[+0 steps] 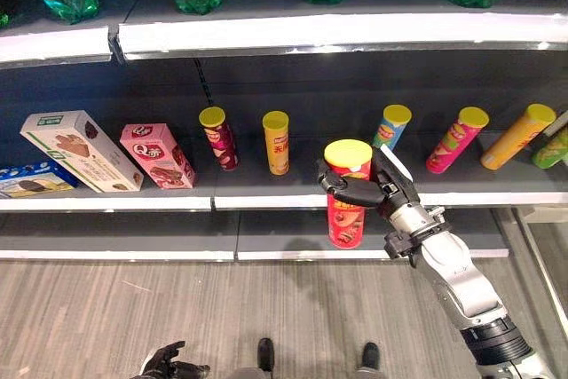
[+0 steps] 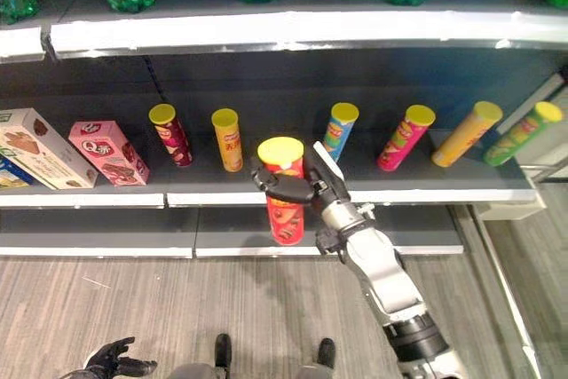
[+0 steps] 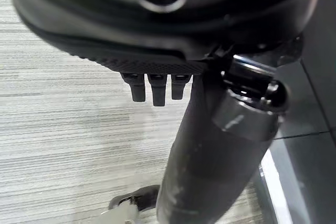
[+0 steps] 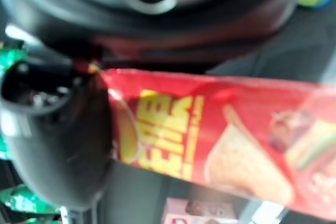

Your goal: Put the goods on the table back onto the shelves and tidy them up.

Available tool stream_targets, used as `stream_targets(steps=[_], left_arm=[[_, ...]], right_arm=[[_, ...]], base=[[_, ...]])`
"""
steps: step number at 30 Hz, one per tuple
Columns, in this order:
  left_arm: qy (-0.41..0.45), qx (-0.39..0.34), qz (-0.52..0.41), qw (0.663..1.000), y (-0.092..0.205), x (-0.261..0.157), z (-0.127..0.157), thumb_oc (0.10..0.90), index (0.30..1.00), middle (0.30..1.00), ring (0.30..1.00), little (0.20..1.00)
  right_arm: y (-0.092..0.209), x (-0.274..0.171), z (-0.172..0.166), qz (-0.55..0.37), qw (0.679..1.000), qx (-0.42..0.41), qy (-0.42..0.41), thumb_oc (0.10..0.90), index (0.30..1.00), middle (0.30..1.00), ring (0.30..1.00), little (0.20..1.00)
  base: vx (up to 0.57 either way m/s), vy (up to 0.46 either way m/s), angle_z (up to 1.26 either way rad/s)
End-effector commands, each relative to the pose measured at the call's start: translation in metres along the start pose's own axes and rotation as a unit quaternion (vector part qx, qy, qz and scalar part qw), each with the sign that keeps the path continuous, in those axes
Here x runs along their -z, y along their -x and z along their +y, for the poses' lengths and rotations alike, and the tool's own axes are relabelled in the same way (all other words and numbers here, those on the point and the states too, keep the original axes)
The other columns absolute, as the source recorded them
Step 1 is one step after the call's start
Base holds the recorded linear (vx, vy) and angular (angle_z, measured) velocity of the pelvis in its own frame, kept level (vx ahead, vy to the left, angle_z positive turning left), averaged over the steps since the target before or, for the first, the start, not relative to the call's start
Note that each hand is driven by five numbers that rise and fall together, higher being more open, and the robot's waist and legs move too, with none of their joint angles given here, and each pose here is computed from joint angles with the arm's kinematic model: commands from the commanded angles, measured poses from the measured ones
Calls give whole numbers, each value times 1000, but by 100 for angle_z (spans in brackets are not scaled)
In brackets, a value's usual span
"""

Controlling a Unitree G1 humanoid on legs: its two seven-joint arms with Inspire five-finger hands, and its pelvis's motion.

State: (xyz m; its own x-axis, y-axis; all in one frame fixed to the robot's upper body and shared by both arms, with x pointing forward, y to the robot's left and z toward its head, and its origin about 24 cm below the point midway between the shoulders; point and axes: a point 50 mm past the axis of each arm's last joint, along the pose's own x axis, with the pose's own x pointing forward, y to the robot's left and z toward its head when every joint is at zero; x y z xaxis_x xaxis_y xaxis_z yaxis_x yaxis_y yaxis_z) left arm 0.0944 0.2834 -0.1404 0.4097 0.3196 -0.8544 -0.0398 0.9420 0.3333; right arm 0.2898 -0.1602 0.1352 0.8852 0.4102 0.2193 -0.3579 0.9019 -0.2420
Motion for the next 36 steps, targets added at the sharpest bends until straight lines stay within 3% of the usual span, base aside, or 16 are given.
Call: stream_targets(steps=[1, 9, 18, 21, 22, 32, 36], left_arm=[[-20, -6, -8, 1000, 1, 0, 5, 800, 900, 900, 900, 900], [22, -2, -39, 999, 0, -17, -9, 800, 900, 900, 900, 900], [28, -3, -60, 998, 1, -25, -3, 800, 900, 900, 900, 900], [30, -3, -71, 997, 1, -30, -1, 800, 900, 900, 900, 900], [26, 3, -79, 997, 2, -33, -3, 800, 900, 900, 900, 900], [28, 10, -101, 994, 4, -39, -13, 800, 900, 900, 900, 900], [30, 18, -113, 993, 5, -45, -19, 800, 900, 900, 900, 900]], right_arm=[[-10, -72, -18, -159, 986, 3, 59, 400, 300, 300, 300, 300], [-18, -81, -18, -187, 981, 25, 50, 400, 300, 300, 300, 300], [-38, -127, -29, -257, 954, 63, 139, 400, 300, 300, 300, 300], [-39, -151, -37, -292, 931, 95, 195, 400, 300, 300, 300, 300], [-36, -167, -41, -319, 910, 126, 233, 400, 300, 300, 300, 300], [-7, -208, -39, -430, 818, 225, 310, 400, 300, 300, 300, 300], [0, -209, -35, -446, 809, 233, 304, 400, 300, 300, 300, 300]], base=[[75, -62, 84], [7, -110, 41], [-37, -25, 25], [-24, 8, 34], [-19, 31, 32], [0, 0, 13], [-1, -7, 4]])
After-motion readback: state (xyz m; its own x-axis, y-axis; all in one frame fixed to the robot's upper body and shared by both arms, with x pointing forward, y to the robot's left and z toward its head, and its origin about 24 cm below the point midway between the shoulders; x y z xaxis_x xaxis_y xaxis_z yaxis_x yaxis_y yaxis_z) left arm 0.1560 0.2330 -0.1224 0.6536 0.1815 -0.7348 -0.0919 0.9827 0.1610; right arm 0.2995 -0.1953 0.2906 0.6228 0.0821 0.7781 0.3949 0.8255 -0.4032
